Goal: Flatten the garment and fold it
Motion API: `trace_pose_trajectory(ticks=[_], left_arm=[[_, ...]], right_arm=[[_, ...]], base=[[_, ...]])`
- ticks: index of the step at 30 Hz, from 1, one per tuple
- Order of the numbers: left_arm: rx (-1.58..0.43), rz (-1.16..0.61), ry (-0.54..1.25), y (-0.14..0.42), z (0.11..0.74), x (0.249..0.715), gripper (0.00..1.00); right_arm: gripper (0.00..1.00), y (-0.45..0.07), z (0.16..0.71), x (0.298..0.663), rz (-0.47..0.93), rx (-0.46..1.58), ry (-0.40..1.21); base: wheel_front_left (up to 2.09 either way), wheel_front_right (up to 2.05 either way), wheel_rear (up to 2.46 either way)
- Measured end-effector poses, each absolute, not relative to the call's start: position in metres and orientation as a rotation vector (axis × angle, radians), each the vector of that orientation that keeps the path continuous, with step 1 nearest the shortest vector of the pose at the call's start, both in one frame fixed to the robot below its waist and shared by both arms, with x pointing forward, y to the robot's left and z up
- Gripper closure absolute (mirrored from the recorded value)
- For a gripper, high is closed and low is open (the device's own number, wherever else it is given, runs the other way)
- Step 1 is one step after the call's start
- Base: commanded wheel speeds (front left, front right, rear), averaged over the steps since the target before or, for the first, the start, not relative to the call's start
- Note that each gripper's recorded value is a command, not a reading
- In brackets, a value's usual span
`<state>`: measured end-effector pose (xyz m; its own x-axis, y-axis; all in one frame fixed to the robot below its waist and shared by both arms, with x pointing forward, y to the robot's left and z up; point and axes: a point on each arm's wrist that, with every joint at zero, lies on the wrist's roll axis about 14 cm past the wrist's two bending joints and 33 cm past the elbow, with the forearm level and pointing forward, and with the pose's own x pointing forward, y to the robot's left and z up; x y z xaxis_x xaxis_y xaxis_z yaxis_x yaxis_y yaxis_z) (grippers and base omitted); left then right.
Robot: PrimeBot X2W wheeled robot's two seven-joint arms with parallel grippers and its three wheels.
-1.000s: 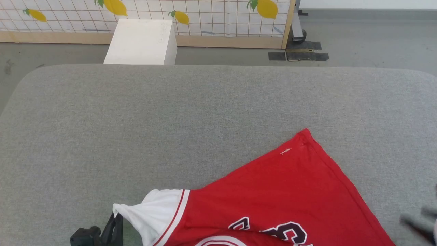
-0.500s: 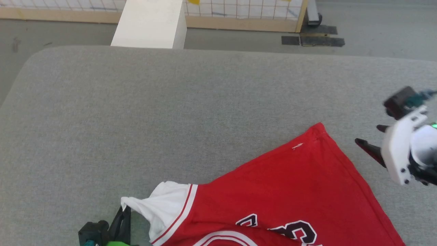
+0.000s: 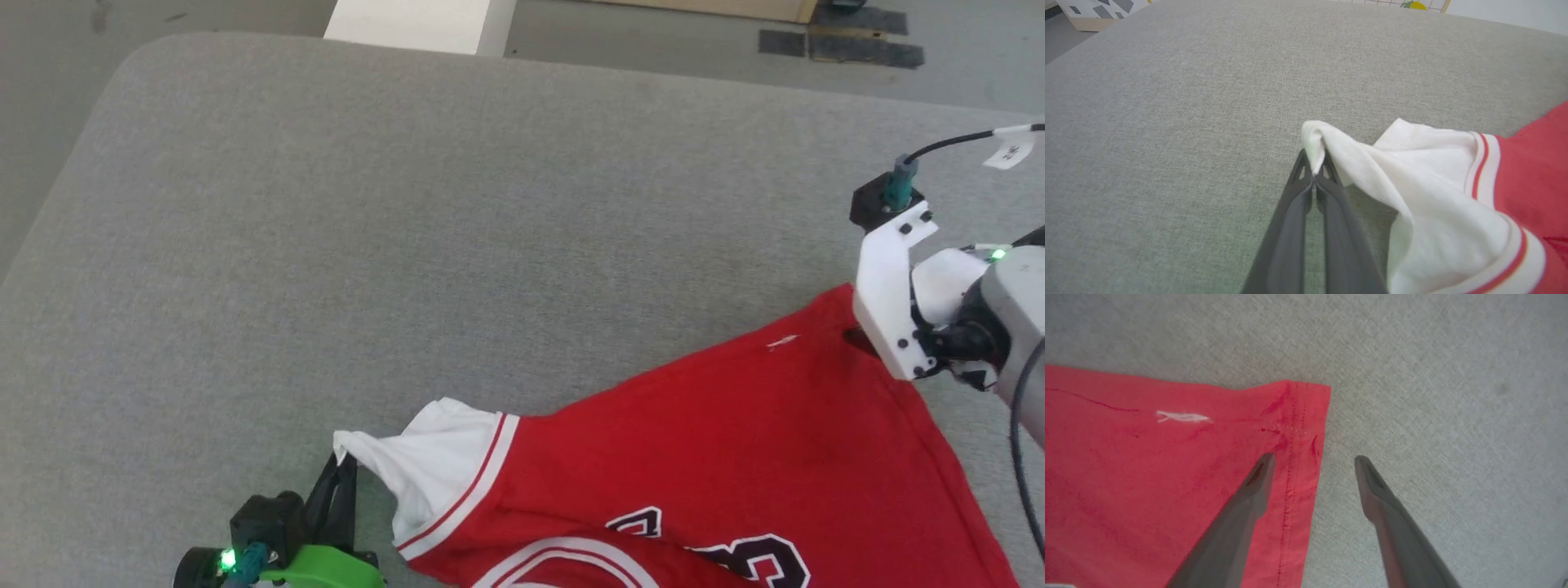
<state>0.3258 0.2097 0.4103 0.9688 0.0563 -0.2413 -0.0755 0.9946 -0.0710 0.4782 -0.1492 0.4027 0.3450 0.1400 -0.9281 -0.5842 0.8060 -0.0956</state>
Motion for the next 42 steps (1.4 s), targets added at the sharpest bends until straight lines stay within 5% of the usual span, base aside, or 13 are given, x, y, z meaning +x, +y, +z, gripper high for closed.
trace_pose_trajectory(ticks=[9, 10, 18, 28, 42], left_arm=[[-0.077, 0.100, 0.267, 0.217, 0.404, 0.323, 1.00], [-0.076, 0.102, 0.267, 0.218, 0.404, 0.323, 1.00], [-0.069, 0.099, 0.248, 0.218, 0.410, 0.322, 1.00], [-0.040, 0.096, 0.141, 0.221, 0.442, 0.328, 1.00], [0.025, 0.013, -0.230, 0.206, 0.558, 0.362, 1.00]], right_arm=[[0.00, -0.135, 0.364, 0.476, 0.538, -0.503, 1.202], [0.98, -0.135, 0.365, 0.477, 0.538, -0.502, 1.203], [1.00, -0.128, 0.377, 0.473, 0.569, -0.499, 1.108], [1.00, -0.112, 0.461, 0.490, 0.637, -0.399, 0.586], [1.00, -0.159, 0.556, 0.448, 0.452, -0.130, 0.030]], base=[[0.00, 0.00, 0.00], [0.00, 0.00, 0.00], [0.00, 0.00, 0.00], [0.00, 0.00, 0.00], [0.00, 0.00, 0.00]])
